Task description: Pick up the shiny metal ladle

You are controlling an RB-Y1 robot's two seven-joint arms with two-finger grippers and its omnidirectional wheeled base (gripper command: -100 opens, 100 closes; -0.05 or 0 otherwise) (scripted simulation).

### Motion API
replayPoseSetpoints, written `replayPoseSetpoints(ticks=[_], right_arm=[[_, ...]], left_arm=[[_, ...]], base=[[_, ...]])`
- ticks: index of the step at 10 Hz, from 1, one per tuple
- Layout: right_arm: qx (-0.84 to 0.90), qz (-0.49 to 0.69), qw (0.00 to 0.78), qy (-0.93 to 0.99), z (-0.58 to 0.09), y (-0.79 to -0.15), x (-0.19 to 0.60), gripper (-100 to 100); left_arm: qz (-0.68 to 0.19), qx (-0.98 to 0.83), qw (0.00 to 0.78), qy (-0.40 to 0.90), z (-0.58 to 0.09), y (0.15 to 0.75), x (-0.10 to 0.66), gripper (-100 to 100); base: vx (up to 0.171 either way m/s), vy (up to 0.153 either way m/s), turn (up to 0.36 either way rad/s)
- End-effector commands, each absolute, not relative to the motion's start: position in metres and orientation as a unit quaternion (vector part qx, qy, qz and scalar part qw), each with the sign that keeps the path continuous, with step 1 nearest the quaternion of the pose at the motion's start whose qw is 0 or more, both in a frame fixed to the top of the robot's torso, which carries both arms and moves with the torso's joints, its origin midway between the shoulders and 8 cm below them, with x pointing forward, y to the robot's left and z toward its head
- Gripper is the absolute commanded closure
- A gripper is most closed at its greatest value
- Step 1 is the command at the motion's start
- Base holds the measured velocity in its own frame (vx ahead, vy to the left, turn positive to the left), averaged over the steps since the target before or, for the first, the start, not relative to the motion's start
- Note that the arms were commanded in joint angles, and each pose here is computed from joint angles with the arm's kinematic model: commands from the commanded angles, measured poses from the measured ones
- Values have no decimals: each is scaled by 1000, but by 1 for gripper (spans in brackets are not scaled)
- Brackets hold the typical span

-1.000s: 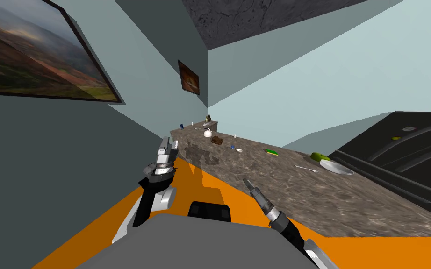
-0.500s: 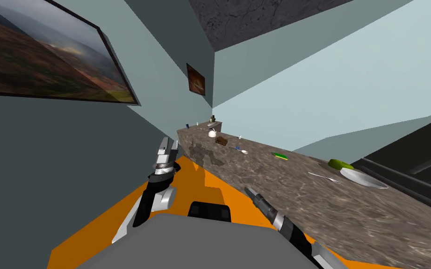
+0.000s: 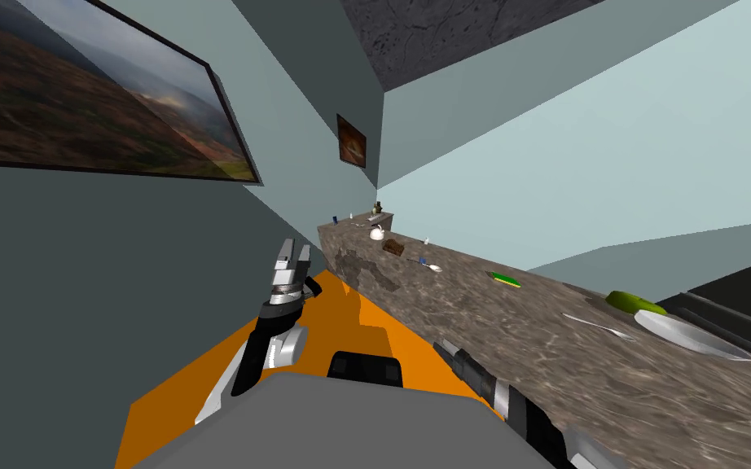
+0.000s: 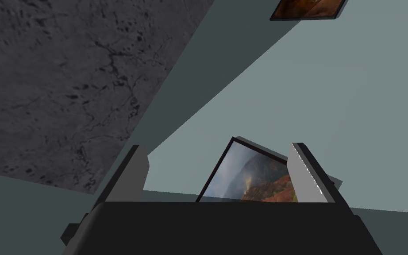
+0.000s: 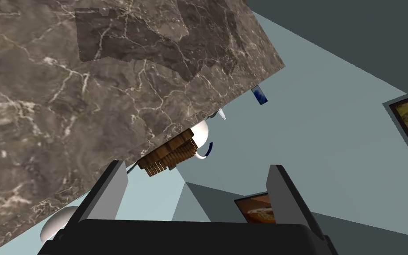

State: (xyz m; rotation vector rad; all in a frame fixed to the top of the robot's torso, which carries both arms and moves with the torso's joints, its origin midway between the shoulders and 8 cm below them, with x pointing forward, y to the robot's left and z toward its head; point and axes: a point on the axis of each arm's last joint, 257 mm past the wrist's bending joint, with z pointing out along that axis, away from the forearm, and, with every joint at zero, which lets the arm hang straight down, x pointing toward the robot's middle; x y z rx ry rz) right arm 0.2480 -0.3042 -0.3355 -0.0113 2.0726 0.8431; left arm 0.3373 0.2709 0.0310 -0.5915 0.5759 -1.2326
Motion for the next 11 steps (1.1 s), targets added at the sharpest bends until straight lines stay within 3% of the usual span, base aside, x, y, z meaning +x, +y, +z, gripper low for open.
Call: replayPoseSetpoints(ticks=[1, 11], right_arm=[[-35, 321, 415, 850, -349, -320, 237, -100], [-162, 214, 308, 913, -375, -432, 198, -100]], left_arm=[[-561, -269, 737, 262, 31, 271, 337, 0], [-561, -269, 737, 262, 31, 271, 337, 0]], base=[[5, 44, 188], [30, 42, 121]])
